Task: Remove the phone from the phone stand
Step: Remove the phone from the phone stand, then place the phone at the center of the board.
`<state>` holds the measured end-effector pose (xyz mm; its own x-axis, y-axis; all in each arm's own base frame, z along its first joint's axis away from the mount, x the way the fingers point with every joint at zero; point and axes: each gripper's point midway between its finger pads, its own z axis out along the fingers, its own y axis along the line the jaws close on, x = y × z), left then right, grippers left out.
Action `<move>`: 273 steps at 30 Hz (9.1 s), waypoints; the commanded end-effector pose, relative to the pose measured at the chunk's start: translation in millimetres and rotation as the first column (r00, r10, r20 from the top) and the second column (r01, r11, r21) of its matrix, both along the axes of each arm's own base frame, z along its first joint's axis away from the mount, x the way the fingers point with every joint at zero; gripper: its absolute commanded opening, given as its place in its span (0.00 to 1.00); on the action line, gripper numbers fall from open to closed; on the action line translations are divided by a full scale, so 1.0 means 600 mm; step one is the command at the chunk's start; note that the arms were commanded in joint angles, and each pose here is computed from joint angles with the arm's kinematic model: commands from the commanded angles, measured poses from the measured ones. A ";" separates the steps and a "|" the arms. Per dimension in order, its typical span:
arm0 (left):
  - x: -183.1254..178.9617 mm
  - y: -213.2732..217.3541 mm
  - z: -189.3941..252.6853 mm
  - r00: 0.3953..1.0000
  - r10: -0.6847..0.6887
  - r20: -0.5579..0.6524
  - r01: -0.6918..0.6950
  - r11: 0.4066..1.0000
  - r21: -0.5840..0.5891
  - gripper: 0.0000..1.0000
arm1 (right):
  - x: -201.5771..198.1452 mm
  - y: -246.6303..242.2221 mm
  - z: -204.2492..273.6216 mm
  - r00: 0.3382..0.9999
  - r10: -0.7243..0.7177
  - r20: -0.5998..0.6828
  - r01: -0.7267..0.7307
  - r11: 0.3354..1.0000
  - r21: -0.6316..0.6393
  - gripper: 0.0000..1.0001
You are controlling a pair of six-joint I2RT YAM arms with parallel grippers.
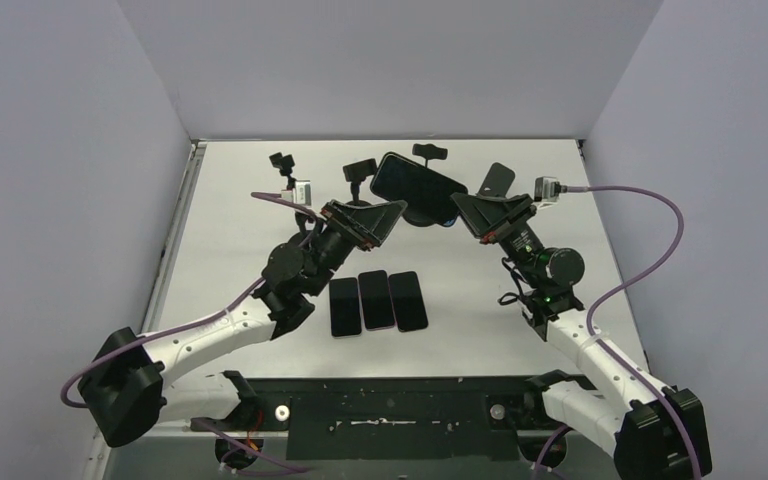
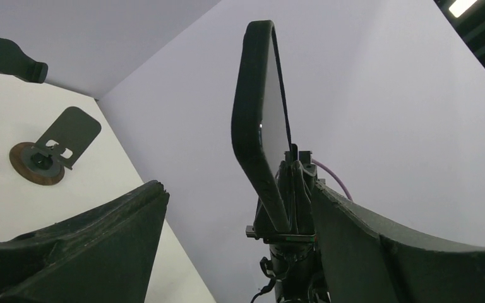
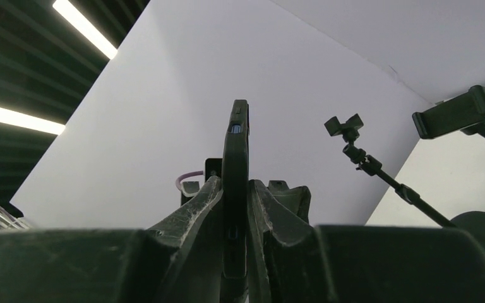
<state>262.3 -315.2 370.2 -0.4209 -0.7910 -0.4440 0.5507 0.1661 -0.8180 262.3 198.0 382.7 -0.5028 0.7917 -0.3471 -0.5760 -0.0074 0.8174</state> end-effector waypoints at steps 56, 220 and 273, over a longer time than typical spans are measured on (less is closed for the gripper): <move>-0.142 -0.007 0.033 0.852 -0.486 0.194 0.435 0.864 0.254 0.00 | -0.137 0.092 -0.009 0.927 0.342 0.155 -0.211 0.815 -0.539 0.84; -0.126 0.198 -0.222 0.998 0.052 -0.026 -0.027 0.814 0.580 0.97 | -0.065 -0.108 -0.618 0.713 -0.384 -0.586 -0.422 0.432 -0.797 0.61; -0.104 0.239 -0.237 0.972 0.217 -0.093 -0.121 0.797 0.592 0.97 | -0.038 -0.008 -0.594 0.782 -0.268 -0.562 -0.394 0.486 -0.780 0.57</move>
<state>194.3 -180.6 214.6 -0.4340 -0.4238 -0.7950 0.3915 0.7060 -0.5901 241.8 190.0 28.6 -0.8699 0.2299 -0.4365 -0.0571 0.8318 0.5521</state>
